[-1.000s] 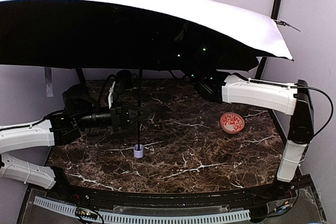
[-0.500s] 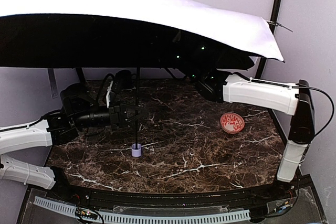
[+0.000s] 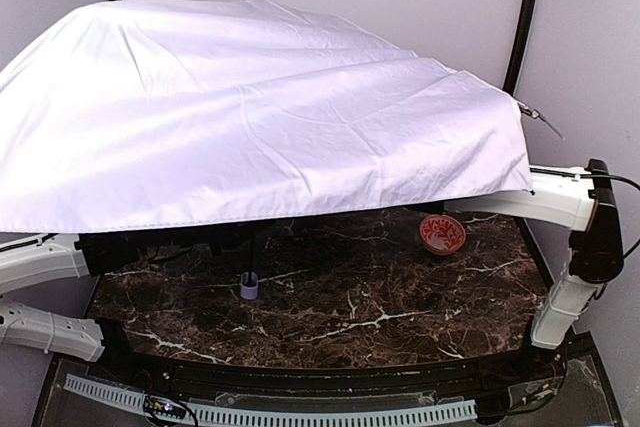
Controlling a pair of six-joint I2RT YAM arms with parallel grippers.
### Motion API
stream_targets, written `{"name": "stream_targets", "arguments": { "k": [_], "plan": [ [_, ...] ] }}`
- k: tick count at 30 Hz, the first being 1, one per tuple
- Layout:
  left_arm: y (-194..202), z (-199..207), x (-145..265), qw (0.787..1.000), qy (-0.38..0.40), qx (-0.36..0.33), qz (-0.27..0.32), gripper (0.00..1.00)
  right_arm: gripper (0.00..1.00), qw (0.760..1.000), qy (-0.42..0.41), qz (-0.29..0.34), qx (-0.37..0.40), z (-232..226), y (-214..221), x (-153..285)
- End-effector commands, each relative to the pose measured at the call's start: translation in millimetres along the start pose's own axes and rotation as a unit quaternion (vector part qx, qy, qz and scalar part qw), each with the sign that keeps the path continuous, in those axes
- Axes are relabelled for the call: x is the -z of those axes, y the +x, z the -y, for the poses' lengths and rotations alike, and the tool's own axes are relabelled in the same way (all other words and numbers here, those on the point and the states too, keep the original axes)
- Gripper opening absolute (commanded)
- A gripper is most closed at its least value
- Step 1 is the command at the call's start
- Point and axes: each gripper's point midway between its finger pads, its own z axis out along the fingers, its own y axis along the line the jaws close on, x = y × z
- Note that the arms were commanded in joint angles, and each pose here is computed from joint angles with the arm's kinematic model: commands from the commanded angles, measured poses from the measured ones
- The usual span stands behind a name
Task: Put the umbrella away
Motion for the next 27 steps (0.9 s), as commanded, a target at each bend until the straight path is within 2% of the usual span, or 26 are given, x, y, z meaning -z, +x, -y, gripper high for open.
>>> {"name": "stream_targets", "arguments": {
  "k": [1, 7, 12, 16, 23, 25, 27],
  "plan": [
    [-108.0, 24.3, 36.4, 0.982, -0.009, -0.058, 0.178, 0.00, 0.19, 0.983, 0.022, -0.177, 0.035, 11.6, 128.0, 17.8],
    [-105.4, 17.1, 33.0, 0.982, -0.024, -0.062, 0.177, 0.00, 0.24, 0.983, 0.043, -0.180, 0.018, 19.9, 140.7, 18.7],
    [-88.6, -2.8, 29.1, 0.983, -0.063, -0.055, 0.165, 0.00, 0.38, 0.985, 0.093, -0.142, 0.023, 30.3, 118.4, 17.1],
    [-70.6, -15.2, 23.2, 0.986, -0.084, -0.055, 0.136, 0.00, 0.40, 0.988, 0.097, -0.115, 0.031, 24.6, 96.1, 9.5],
    [-50.5, -35.4, 21.5, 0.986, -0.129, -0.044, 0.100, 0.00, 0.44, 0.990, 0.087, -0.102, 0.033, 10.6, 73.8, -12.1],
    [-46.4, -39.6, 20.8, 0.985, -0.140, -0.046, 0.090, 0.00, 0.43, 0.990, 0.090, -0.099, 0.039, 9.9, 70.9, -16.9],
    [-43.3, -41.2, 20.0, 0.985, -0.143, -0.049, 0.081, 0.00, 0.35, 0.990, 0.097, -0.095, 0.042, 11.7, 68.7, -22.1]
  ]
}}
